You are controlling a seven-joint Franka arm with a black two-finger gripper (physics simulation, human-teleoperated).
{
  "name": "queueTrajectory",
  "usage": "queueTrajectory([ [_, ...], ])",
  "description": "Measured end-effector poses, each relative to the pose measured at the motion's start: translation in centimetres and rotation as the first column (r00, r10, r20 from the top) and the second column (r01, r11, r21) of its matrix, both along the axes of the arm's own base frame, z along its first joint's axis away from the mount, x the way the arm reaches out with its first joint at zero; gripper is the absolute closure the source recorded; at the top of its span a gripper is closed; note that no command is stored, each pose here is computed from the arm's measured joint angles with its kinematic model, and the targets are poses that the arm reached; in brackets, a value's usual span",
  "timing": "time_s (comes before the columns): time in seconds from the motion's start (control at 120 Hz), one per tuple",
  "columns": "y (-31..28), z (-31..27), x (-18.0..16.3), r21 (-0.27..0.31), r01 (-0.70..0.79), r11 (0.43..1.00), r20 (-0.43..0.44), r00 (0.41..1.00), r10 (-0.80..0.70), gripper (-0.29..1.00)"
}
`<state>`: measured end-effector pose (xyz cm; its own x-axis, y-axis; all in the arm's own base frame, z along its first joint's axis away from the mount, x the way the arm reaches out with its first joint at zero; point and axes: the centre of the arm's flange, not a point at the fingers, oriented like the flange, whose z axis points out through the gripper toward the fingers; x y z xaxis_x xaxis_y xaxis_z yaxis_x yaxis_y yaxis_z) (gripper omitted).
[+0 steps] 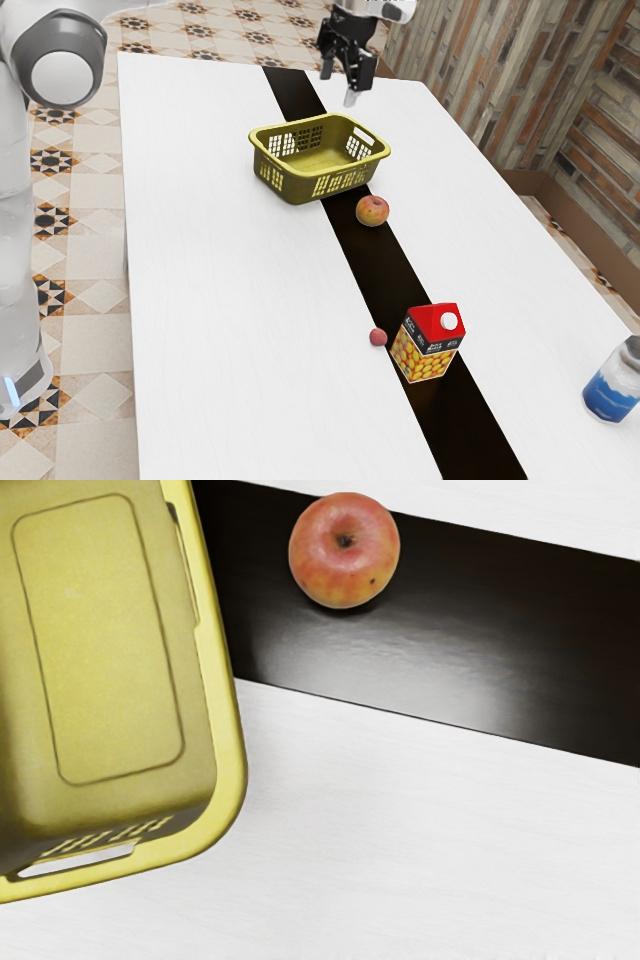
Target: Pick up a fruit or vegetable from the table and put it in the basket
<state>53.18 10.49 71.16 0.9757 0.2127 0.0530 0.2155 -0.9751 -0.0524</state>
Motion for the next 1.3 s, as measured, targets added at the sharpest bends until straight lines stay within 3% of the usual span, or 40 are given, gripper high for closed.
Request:
queueTrajectory([
  [0.192,-3.1,0.4,0.3,-0.021,0.056,0.998,0.008,0.998,-0.055,0.0],
  [0.267,-4.3,8.0,-2.0,0.0,0.077,0.997,0.154,0.985,-0.076,0.0],
  [0.342,-5.2,10.7,-2.9,-0.002,0.096,0.995,0.216,0.972,-0.094,0.0],
  [0.525,-3.6,2.3,5.0,-0.009,0.062,0.998,0.108,0.992,-0.061,0.0],
  [0.792,-3.1,-8.8,12.2,-0.053,0.048,0.997,-0.006,0.999,-0.049,0.0],
  [1.3,-3.9,-18.9,15.9,-0.081,0.05,0.995,-0.049,0.997,-0.054,0.0],
])
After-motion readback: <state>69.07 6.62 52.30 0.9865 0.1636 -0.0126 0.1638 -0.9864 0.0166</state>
